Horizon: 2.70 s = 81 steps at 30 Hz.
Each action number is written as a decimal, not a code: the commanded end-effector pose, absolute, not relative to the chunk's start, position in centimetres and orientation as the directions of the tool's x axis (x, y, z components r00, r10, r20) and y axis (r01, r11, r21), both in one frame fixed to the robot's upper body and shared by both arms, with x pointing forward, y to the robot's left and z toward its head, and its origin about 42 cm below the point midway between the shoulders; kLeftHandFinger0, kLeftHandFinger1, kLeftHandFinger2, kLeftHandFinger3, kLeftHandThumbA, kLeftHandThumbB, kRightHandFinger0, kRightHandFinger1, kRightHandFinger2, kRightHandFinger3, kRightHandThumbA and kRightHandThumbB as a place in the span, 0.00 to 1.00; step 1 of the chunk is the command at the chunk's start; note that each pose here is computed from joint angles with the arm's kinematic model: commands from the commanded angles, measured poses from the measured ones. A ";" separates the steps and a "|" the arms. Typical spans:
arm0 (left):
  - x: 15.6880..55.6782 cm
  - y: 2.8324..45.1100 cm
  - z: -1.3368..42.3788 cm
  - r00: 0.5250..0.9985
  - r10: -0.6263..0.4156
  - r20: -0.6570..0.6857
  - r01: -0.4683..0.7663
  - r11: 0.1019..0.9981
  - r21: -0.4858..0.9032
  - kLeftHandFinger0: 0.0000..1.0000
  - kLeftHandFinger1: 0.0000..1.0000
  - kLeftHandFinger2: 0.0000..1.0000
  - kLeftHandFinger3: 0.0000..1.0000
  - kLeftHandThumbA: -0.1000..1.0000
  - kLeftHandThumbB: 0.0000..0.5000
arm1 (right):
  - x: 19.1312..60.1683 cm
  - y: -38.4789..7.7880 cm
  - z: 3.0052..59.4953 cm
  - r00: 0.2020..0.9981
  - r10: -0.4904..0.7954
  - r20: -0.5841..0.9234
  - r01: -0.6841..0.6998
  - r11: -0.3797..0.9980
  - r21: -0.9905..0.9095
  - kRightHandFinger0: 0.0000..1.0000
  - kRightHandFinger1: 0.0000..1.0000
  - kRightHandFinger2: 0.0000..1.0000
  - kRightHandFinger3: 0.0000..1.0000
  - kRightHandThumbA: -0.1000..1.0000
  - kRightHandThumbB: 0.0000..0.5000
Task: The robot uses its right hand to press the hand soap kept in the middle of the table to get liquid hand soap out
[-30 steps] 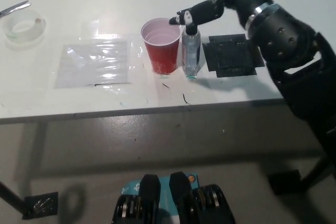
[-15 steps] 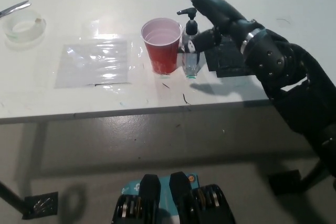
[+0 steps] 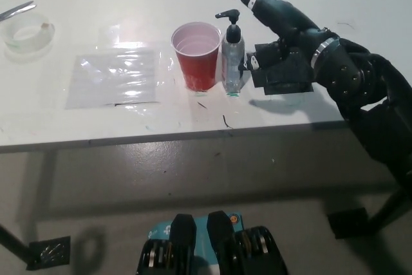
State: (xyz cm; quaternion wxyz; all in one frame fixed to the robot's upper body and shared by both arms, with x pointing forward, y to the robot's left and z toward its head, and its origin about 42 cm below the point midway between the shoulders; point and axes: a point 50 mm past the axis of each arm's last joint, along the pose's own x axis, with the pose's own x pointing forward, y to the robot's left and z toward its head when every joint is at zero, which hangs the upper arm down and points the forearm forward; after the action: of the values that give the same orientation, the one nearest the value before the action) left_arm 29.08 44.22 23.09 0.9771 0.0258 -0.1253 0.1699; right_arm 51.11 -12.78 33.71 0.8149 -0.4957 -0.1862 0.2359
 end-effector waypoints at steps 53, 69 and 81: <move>29.2 44.9 26.5 0.908 0.238 0.344 -0.266 0.963 0.034 0.28 0.36 0.45 0.58 0.20 0.00 | 53.2 -9.1 35.0 0.769 0.627 0.126 -0.040 0.243 -0.969 1.00 1.00 1.00 1.00 1.00 0.88; 29.3 44.7 26.6 0.894 0.244 0.375 -0.271 0.962 0.021 0.29 0.36 0.44 0.56 0.25 0.00 | 54.0 -11.9 33.6 0.801 0.592 0.086 0.043 0.086 -0.995 1.00 1.00 1.00 1.00 1.00 0.91; 29.6 44.7 27.3 0.891 0.228 0.392 -0.262 0.964 0.035 0.31 0.39 0.46 0.57 0.34 0.00 | 53.2 -11.1 31.8 0.802 0.594 0.066 0.047 0.048 -0.998 1.00 1.00 1.00 1.00 1.00 0.91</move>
State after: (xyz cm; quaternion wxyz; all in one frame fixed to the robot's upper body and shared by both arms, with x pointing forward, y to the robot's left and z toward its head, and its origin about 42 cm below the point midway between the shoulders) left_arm 29.36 44.12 24.65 0.9786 0.0177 -0.1517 0.1381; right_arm 53.20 -11.61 30.77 0.6927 -0.6524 -0.2190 0.2158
